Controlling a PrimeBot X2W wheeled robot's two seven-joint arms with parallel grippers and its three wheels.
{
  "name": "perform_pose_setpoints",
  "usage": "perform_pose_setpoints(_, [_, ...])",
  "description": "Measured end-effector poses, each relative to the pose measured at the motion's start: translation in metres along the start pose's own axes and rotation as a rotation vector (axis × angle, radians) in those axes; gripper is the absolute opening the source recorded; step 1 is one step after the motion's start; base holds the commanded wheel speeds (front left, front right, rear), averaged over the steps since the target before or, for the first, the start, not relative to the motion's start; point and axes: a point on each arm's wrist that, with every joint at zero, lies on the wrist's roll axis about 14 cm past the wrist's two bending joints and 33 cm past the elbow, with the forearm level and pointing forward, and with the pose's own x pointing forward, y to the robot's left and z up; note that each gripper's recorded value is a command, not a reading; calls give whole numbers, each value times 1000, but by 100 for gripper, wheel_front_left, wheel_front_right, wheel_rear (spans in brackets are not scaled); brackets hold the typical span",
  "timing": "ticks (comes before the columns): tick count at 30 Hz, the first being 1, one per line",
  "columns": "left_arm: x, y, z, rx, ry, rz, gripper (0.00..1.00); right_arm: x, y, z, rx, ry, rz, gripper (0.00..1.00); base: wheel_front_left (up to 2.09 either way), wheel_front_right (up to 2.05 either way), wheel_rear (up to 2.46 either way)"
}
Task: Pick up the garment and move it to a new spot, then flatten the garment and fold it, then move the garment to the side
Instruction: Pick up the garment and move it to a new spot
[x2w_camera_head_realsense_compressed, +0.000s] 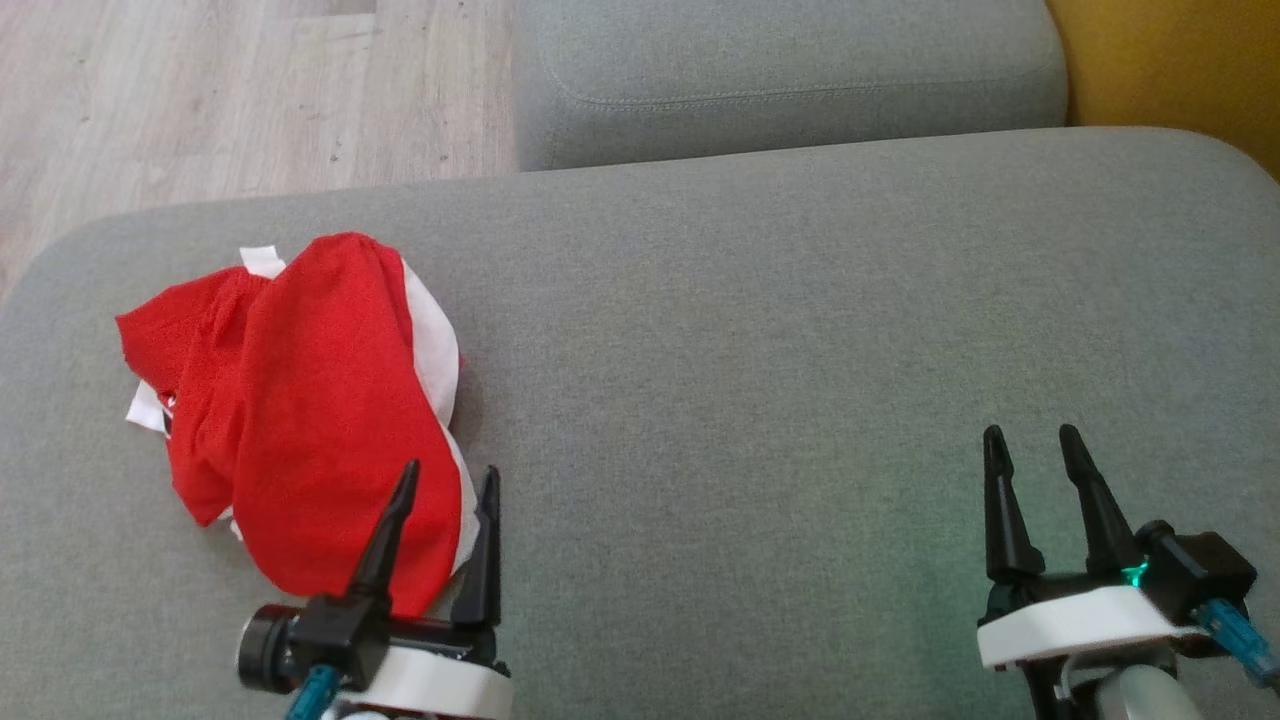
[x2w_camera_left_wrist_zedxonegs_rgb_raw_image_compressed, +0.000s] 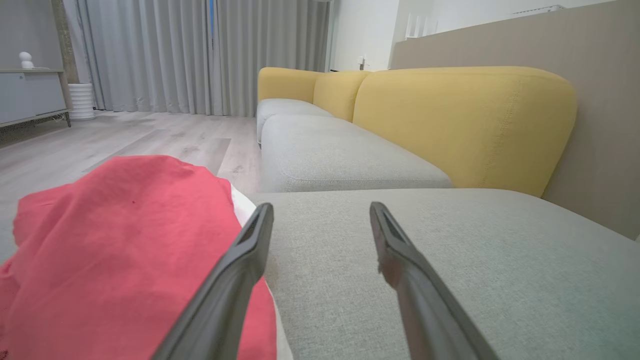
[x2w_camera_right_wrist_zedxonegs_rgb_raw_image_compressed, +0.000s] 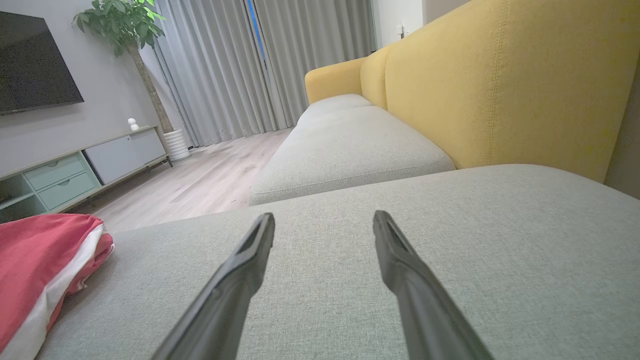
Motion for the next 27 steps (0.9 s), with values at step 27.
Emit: perform_pose_setpoints(27, [-12,22,-1,-53,1,85,100,7,26,-6,38,18,75,100,0,0,0])
